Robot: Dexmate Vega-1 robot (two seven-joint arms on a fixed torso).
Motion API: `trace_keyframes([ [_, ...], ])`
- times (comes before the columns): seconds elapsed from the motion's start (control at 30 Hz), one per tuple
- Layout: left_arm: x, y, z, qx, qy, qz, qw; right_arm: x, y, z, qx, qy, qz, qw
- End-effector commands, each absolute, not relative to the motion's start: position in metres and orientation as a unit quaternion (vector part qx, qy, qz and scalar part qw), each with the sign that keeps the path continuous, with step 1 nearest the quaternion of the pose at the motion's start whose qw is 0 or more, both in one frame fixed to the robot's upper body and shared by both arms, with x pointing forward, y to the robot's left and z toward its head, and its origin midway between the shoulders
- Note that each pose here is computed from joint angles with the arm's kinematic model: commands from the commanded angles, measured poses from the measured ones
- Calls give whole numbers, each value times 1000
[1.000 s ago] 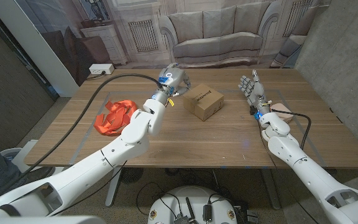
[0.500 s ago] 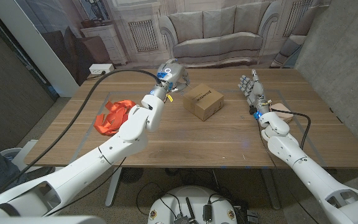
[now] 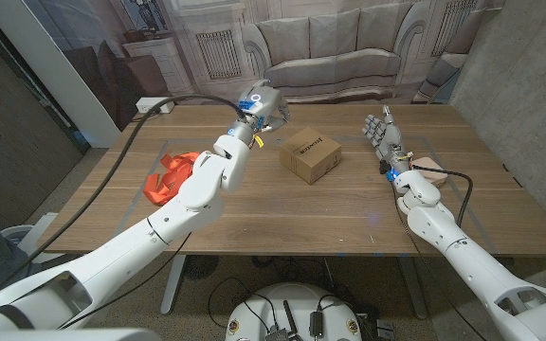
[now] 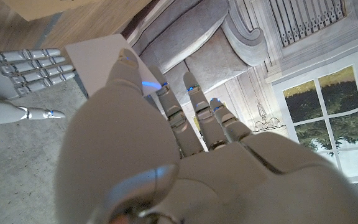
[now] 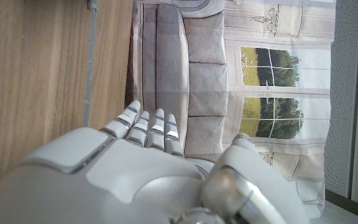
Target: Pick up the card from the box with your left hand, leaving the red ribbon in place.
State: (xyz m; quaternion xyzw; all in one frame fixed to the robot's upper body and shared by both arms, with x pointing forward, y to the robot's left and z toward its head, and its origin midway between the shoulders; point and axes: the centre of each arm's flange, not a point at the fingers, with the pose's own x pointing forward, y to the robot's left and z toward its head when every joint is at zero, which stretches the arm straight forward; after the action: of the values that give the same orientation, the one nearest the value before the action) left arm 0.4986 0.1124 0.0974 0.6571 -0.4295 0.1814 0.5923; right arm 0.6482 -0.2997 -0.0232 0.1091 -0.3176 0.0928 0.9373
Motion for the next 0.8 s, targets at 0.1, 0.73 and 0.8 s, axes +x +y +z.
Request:
trace_keyframes([
  [0.1, 484, 108, 117, 663, -442, 193, 573, 647, -302, -24, 108, -319, 92, 937],
  [0.73, 472, 99, 140, 664, -451, 202, 561, 645, -303, -30, 113, -317, 92, 937],
  [0.8, 470, 98, 143, 665, -452, 204, 559, 645, -303, -31, 115, -317, 92, 937],
])
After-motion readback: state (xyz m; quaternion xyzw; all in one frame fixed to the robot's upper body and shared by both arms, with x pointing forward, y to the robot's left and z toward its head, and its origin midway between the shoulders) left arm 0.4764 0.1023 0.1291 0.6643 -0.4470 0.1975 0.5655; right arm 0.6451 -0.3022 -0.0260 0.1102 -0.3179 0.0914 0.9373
